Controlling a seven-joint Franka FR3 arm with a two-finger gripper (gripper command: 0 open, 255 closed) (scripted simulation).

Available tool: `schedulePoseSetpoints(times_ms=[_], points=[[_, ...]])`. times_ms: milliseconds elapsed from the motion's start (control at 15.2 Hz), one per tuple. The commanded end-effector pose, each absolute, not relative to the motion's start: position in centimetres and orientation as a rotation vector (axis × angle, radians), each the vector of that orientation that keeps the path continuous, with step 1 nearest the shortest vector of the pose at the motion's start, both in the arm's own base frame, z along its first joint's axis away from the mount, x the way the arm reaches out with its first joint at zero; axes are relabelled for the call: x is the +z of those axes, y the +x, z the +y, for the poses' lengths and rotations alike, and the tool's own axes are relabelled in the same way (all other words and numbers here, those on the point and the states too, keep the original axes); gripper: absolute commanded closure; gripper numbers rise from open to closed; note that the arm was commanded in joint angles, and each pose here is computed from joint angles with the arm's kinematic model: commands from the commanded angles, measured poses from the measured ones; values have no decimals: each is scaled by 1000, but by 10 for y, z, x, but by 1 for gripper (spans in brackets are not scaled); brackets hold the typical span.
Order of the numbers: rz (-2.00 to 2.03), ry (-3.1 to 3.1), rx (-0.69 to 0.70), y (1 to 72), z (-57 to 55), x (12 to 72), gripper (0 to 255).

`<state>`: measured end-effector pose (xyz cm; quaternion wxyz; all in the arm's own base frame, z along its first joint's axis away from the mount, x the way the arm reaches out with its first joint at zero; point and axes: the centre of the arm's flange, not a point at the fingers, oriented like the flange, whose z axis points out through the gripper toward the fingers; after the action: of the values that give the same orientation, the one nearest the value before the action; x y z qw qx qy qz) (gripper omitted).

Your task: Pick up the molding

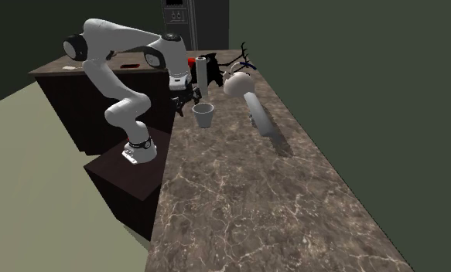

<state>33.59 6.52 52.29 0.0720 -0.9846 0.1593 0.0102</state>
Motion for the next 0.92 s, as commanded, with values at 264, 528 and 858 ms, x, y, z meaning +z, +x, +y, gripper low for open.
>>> schedulePoseSetpoints(times_ms=[264,528,858], points=[[676,-2815,-77,375,110,517,0],[795,-2713,-144,405,136,517,0],[934,-2578,-224,446,164,520,0]])
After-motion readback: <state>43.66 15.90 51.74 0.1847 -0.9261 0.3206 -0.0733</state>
